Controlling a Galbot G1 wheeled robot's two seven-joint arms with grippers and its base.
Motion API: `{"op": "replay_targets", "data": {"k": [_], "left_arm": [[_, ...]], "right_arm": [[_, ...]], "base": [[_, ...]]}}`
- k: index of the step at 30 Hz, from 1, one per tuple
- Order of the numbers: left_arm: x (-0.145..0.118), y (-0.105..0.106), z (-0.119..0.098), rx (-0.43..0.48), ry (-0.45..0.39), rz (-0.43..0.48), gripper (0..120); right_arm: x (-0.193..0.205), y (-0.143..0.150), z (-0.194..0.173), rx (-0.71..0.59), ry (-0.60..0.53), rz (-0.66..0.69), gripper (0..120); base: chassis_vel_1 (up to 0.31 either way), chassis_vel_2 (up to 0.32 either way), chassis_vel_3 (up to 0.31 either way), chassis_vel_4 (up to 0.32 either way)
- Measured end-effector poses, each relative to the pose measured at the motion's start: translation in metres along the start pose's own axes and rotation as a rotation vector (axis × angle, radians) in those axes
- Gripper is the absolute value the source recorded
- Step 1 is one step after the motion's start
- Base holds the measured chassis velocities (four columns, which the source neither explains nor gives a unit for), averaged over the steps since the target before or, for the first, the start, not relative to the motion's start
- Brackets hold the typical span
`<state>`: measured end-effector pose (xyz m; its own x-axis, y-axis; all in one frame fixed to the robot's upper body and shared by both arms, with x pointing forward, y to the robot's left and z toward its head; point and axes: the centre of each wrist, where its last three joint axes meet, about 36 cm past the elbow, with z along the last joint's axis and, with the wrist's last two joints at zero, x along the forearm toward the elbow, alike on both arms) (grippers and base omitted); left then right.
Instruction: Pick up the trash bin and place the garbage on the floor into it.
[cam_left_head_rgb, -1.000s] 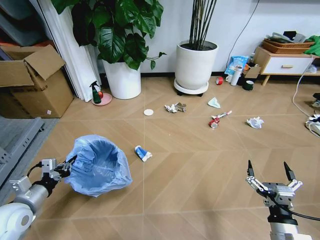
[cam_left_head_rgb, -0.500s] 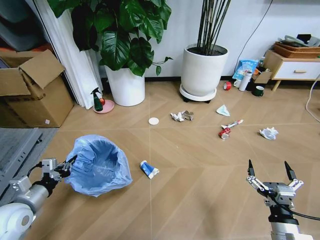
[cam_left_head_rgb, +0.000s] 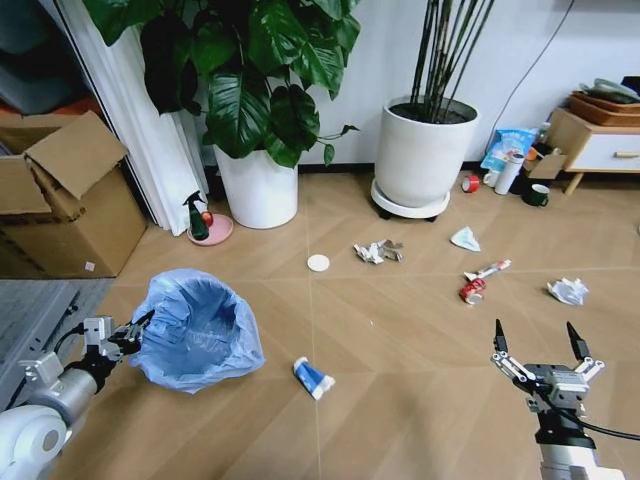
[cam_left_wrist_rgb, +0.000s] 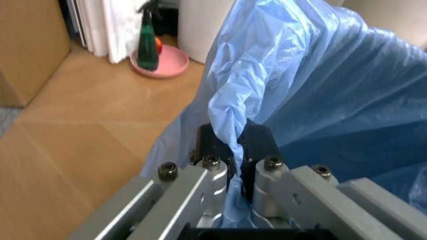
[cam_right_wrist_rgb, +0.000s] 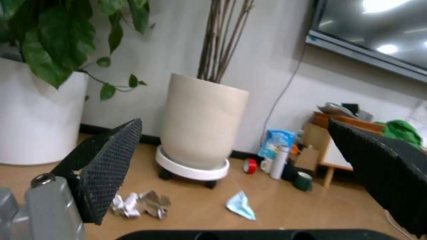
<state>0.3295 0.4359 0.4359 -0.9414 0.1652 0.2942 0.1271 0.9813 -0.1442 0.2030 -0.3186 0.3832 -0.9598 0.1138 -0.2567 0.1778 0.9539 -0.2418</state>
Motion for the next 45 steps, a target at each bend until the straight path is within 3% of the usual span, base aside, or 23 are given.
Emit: {"op": "replay_targets", "data": {"k": [13, 18, 24, 33, 38, 41, 43, 45], "left_arm": [[0.000, 0.000, 0.001, 0.001, 0.005, -0.003, 0], [0.006, 0.002, -0.004, -0.035, 0.028, 0.004, 0], [0.011, 0.002, -0.005, -0.051, 0.040, 0.001, 0], [0.009, 0.006, -0.017, -0.112, 0.071, 0.012, 0], [0.008, 0.009, -0.020, -0.126, 0.080, 0.014, 0], [0.011, 0.010, -0.019, -0.123, 0.084, 0.002, 0], [0.011, 0.010, -0.018, -0.123, 0.084, 0.001, 0], [0.013, 0.008, -0.018, -0.121, 0.086, 0.001, 0]], "right_arm": [[-0.001, 0.003, 0.003, 0.002, 0.023, -0.017, 100], [-0.020, -0.005, -0.002, -0.067, 0.190, -0.024, 100], [-0.041, -0.022, -0.010, -0.093, 0.280, -0.106, 100], [-0.052, -0.042, 0.028, -0.127, 0.400, -0.200, 100], [-0.064, -0.028, 0.040, -0.237, 0.516, -0.248, 100], [-0.088, 0.008, 0.063, -0.341, 0.535, -0.364, 100], [-0.090, 0.013, 0.065, -0.350, 0.537, -0.378, 100], [-0.099, 0.036, 0.079, -0.382, 0.546, -0.439, 100]], "base": [[-0.060, 0.065, 0.029, -0.050], [0.000, 0.000, 0.000, 0.000], [0.000, 0.000, 0.000, 0.000], [0.000, 0.000, 0.000, 0.000], [0.000, 0.000, 0.000, 0.000], [0.000, 0.000, 0.000, 0.000], [0.000, 0.000, 0.000, 0.000], [0.000, 0.000, 0.000, 0.000]]}}
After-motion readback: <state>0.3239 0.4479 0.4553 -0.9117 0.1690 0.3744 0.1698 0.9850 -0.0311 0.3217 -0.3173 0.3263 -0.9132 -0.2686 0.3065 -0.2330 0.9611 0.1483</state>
